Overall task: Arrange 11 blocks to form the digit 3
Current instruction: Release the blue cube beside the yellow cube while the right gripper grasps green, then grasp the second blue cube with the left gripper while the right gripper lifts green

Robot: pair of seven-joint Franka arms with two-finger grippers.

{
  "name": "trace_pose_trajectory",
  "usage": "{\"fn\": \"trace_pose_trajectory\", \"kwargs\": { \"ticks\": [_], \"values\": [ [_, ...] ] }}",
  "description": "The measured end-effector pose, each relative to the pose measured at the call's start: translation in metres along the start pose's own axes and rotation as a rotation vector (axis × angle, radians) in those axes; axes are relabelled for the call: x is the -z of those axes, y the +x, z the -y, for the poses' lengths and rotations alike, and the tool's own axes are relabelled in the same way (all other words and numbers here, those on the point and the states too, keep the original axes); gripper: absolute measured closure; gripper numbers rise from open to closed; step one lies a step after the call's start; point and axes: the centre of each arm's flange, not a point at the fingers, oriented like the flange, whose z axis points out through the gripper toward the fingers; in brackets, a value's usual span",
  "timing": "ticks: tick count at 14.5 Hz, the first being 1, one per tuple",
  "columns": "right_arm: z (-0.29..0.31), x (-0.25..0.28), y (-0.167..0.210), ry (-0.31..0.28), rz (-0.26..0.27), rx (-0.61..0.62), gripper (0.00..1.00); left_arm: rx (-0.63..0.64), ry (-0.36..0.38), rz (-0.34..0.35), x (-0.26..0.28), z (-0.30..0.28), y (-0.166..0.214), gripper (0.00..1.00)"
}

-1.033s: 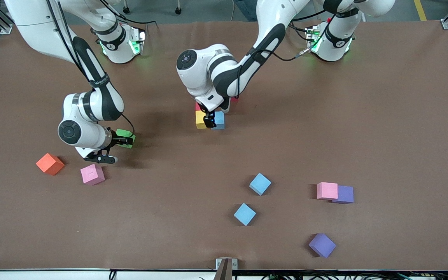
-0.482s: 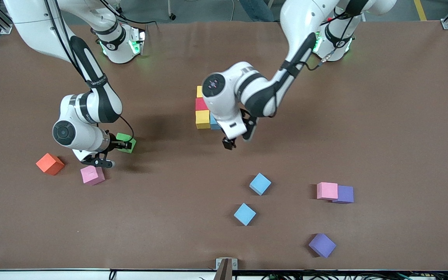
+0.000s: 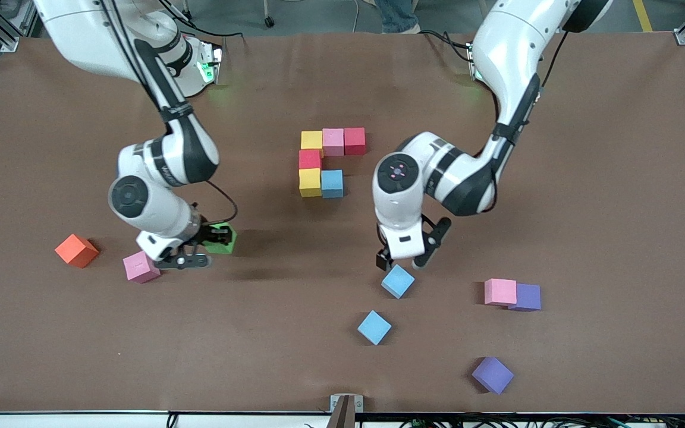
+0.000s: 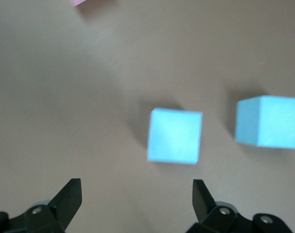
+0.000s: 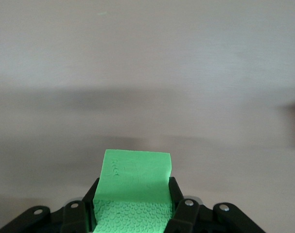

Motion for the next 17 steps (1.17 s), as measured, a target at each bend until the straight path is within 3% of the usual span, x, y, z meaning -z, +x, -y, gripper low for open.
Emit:
{"fn": "trace_pose_trajectory", "kwargs": {
  "ticks": [3, 5, 11, 17],
  "values": [
    [0.053, -0.010, 0.011, -0.024, 0.097, 0.068, 0.44, -0.052, -0.053, 0.011, -0.032, -0.002, 0.022, 0.00],
    [0.072, -0.011, 0.021, -0.035, 0.133, 0.047, 0.44, -0.057, -0.077, 0.019, -0.050, -0.003, 0.023, 0.00],
    [0.138, -0.033, 0.015, -0.049, 0.151, -0.072, 0.44, -0.071, -0.096, 0.036, -0.093, -0.001, 0.013, 0.00],
    [0.211, -0.059, -0.029, -0.078, 0.160, -0.036, 0.44, -0.067, -0.100, 0.023, -0.107, 0.002, 0.022, 0.05]
  ]
}}
